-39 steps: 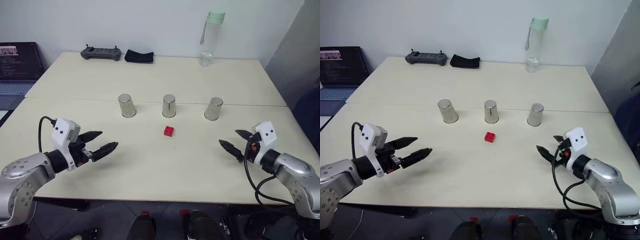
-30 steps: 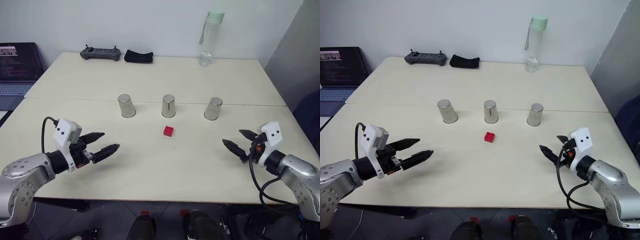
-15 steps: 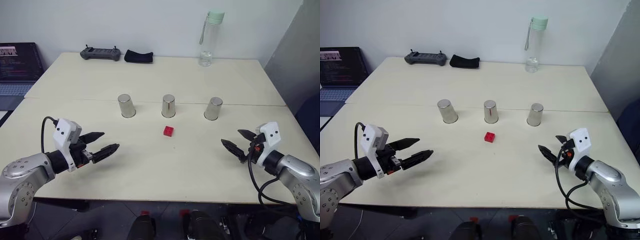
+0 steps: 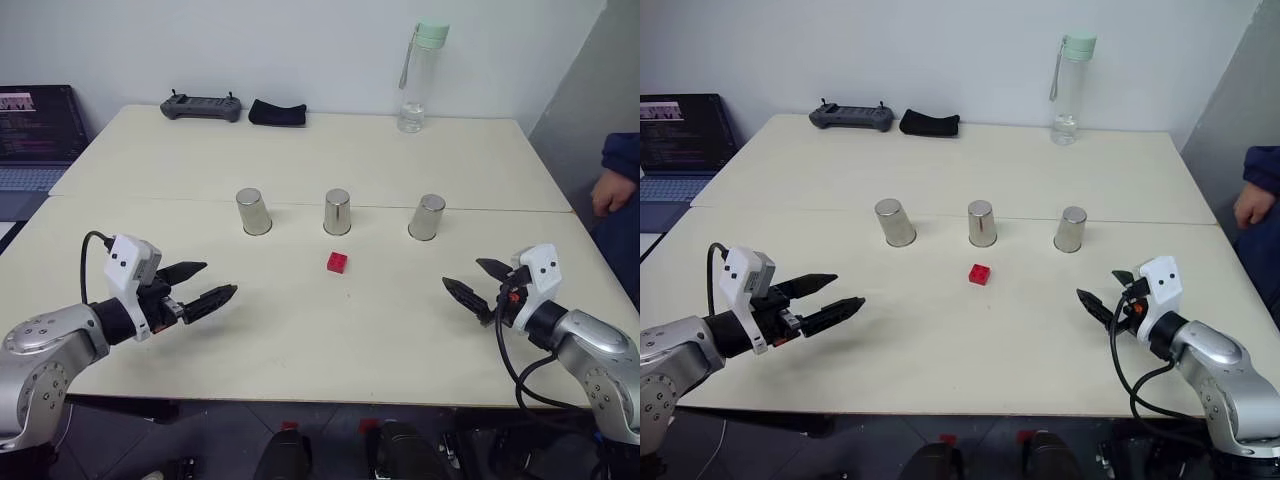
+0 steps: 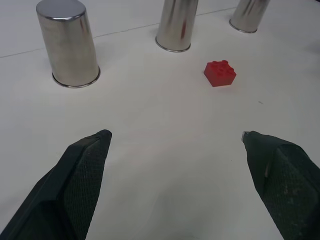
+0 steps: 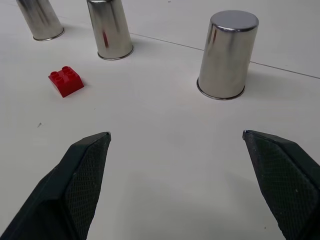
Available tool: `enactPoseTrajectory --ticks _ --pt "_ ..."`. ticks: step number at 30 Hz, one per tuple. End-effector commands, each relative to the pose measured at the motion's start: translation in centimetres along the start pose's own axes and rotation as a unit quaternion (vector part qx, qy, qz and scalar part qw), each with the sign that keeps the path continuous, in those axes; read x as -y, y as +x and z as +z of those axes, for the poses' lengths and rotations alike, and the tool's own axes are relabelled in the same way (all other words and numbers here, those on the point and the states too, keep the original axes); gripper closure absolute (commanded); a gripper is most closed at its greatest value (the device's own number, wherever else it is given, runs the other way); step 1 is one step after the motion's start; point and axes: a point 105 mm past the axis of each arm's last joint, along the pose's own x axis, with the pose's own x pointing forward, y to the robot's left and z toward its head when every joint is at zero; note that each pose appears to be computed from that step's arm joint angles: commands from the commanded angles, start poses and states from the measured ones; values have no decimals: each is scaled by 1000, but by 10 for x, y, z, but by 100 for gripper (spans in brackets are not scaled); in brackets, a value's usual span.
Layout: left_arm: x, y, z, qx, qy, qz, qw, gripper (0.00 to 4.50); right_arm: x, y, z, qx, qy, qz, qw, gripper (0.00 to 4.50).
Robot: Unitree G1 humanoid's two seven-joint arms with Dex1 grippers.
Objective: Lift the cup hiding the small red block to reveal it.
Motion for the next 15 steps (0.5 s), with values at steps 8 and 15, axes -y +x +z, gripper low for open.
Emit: enactPoseTrajectory --ticks 8,15 --pt "-6 -3 14 14 28 12 999 2 2 -2 11 22 -16 -11 1000 0" --pt "-6 -2 14 12 29 10 999 2 2 -2 9 21 -15 -13 1000 0"
